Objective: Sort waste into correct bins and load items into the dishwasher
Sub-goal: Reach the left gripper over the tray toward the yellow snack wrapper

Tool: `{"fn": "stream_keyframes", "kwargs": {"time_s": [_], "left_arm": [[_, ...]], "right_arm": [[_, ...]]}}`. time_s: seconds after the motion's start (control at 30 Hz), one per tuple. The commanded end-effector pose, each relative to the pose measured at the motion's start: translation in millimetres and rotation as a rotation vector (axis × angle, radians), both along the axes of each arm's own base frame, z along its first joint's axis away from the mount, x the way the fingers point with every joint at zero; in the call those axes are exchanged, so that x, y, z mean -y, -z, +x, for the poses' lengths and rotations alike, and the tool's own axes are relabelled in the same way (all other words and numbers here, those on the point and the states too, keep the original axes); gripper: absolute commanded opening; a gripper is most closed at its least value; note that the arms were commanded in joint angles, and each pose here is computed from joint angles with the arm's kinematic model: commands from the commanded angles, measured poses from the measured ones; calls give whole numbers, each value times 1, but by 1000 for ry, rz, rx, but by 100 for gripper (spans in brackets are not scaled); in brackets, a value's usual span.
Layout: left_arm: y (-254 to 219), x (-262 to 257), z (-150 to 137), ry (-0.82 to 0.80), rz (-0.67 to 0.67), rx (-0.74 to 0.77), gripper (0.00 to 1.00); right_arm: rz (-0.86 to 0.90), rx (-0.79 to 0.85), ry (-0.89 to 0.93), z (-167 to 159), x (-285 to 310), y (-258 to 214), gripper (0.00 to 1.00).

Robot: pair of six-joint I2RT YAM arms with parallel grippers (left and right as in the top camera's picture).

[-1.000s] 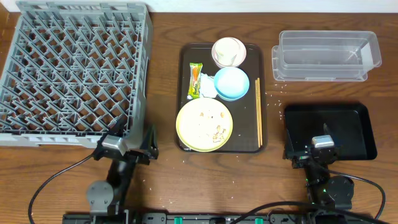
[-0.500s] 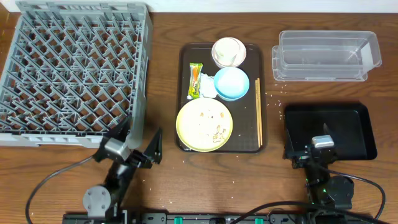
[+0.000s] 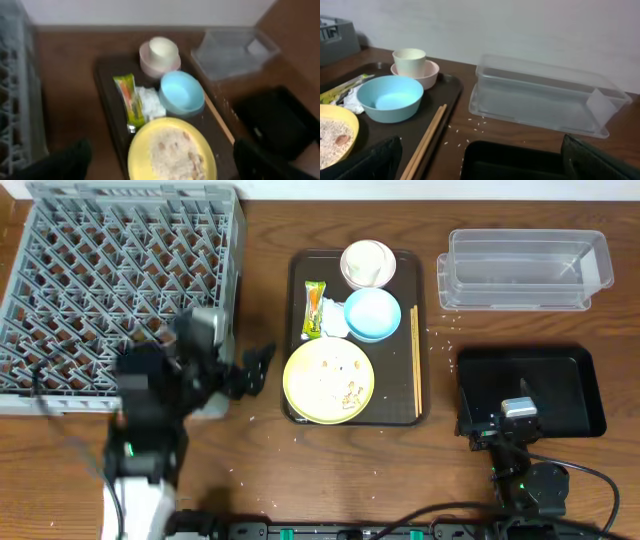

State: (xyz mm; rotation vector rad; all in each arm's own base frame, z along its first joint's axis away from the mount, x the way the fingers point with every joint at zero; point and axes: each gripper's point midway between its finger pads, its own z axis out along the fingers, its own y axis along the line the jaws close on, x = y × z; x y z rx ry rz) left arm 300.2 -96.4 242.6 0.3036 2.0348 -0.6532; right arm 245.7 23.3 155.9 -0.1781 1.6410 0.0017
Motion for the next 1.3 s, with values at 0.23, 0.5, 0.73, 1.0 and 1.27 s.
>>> {"fn": "stream_keyframes", "kwargs": {"time_s": [0.23, 0.5, 0.73, 1.0, 1.27], "left_arm": [[-14, 12, 36, 89, -29, -184, 92], [-11, 31, 41, 179, -80, -188, 91], [13, 51, 42, 212, -42, -253, 92], [46, 21, 63, -26, 268, -331, 91], [74, 9, 57, 0, 399, -510, 91]], "right_arm": [[-7, -5, 14, 0, 3, 2, 99], [-7, -5, 14, 0, 3, 2, 99], [-7, -5, 14, 0, 3, 2, 99], [-7, -5, 14, 0, 3, 2, 99], [-7, -5, 14, 0, 3, 2, 99]]}}
